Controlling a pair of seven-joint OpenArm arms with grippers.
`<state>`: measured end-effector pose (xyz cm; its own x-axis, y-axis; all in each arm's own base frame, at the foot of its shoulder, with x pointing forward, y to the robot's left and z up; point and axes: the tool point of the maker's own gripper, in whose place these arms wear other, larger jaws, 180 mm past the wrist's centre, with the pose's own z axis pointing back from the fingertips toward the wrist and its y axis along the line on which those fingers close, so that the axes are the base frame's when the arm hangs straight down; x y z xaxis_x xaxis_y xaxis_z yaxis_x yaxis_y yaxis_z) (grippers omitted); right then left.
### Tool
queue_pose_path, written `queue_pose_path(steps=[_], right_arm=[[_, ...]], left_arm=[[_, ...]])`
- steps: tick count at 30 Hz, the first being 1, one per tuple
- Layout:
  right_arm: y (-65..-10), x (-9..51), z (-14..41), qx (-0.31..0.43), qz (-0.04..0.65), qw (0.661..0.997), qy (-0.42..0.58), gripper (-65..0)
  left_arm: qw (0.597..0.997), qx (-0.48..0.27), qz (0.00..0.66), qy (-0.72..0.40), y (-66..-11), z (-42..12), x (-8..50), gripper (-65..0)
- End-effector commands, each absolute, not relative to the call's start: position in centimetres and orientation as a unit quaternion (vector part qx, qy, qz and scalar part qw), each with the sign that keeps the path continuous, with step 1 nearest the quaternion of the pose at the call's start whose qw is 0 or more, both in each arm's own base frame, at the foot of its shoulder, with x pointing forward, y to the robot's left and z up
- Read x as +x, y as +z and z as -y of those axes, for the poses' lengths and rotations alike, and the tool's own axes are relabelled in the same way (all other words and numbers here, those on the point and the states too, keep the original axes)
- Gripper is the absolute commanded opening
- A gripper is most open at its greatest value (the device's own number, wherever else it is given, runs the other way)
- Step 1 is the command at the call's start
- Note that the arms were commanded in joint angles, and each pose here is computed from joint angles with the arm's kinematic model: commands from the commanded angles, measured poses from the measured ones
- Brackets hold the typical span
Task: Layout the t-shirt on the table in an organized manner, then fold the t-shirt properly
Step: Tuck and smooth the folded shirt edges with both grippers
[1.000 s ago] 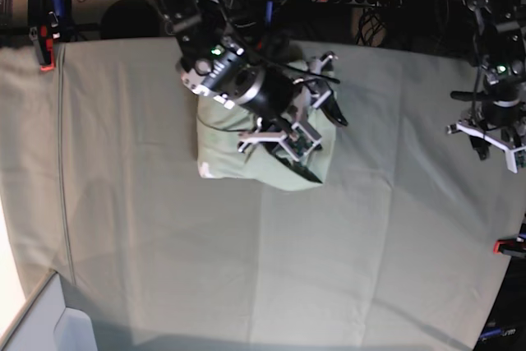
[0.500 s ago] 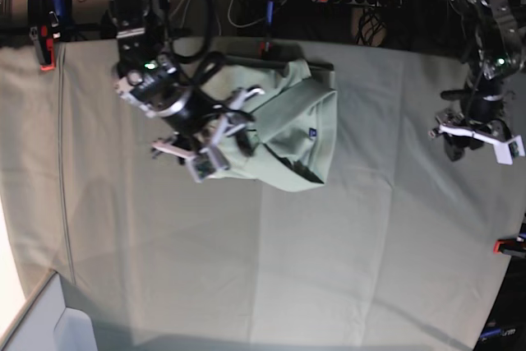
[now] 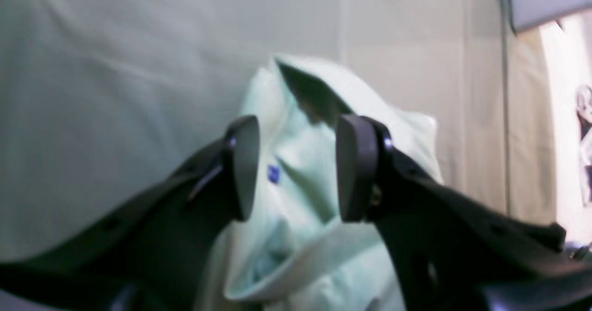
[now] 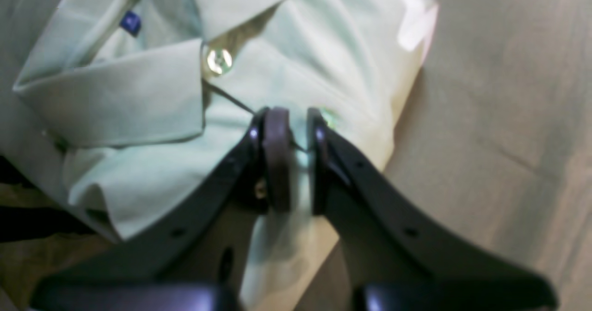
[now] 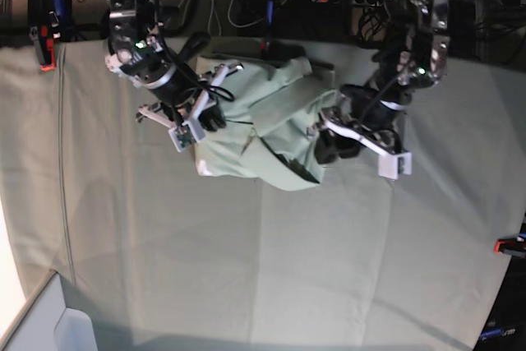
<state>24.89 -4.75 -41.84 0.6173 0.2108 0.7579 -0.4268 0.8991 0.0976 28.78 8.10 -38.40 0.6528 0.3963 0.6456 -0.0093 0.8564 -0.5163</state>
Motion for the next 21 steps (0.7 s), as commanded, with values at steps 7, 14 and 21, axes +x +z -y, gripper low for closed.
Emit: queue_pose_path(steps=[7,14,21], right_arm=[[-40.5,25.7,4.7,0.138,0.423,0.878,0.176,-59.4],[-40.9,25.0,4.5,0.142,0.416,0.881,0.178,-59.4],[-41.2,24.5,3.6,0.152,0.409,0.881,0.185,-59.4]], left_arm=[[0.909,-0.215,0.325,0.150,-44.9,-9.5,26.3,-38.3],[0.924,-0.176,0.300,0.156,-48.0,-12.5,24.6,-38.3],[0.926,-0.159,0.305,0.154,-48.3,-14.3,24.0,-38.3]])
